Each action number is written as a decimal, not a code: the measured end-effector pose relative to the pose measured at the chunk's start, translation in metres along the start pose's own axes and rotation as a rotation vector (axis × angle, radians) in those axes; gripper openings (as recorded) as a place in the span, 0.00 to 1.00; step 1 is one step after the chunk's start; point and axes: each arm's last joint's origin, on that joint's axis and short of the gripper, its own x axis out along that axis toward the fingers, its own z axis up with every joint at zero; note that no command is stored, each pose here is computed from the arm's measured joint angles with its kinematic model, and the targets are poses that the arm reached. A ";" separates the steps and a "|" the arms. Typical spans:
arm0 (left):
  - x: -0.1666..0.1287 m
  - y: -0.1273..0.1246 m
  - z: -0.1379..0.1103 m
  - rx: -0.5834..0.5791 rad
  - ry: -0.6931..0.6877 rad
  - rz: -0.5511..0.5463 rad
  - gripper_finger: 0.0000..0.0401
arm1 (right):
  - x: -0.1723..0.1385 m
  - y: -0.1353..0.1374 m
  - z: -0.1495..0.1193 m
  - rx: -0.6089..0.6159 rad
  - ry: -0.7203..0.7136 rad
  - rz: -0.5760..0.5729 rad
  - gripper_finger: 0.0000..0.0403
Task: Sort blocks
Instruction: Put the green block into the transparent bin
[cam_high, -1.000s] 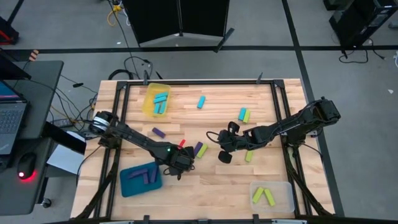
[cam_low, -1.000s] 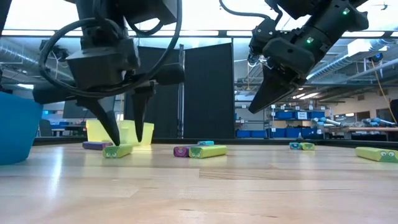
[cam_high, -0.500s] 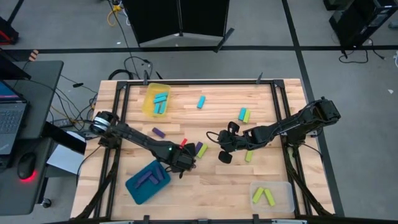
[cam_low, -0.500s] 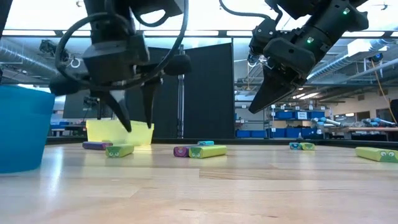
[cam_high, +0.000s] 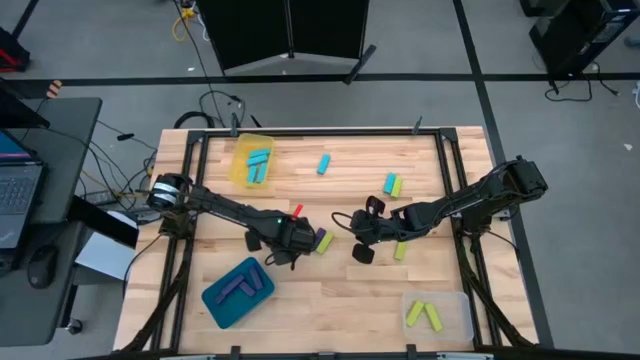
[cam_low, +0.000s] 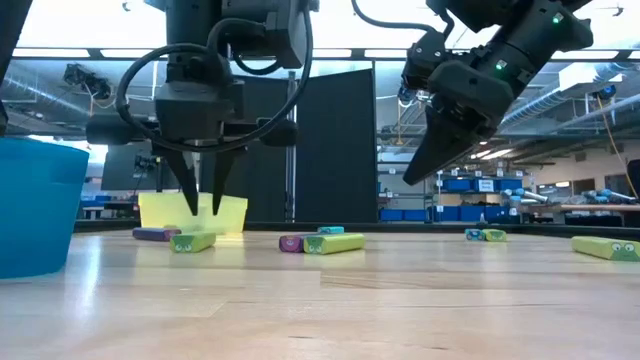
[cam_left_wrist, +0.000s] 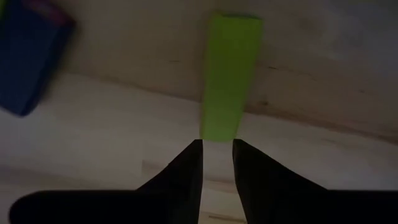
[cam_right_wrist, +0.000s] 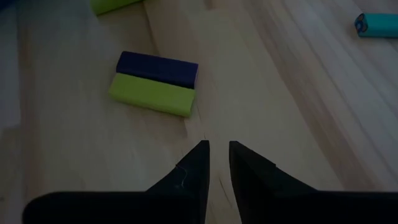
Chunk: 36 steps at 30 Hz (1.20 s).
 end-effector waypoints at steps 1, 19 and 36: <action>0.001 -0.001 0.000 0.018 0.002 -0.006 0.23 | 0.000 0.000 0.000 -0.001 0.003 -0.001 0.18; 0.000 -0.001 0.007 0.096 -0.077 -0.001 0.37 | 0.000 -0.001 -0.002 -0.026 0.021 -0.004 0.18; 0.033 -0.012 0.010 0.101 -0.045 0.057 0.46 | 0.000 -0.001 -0.003 -0.030 0.035 0.003 0.18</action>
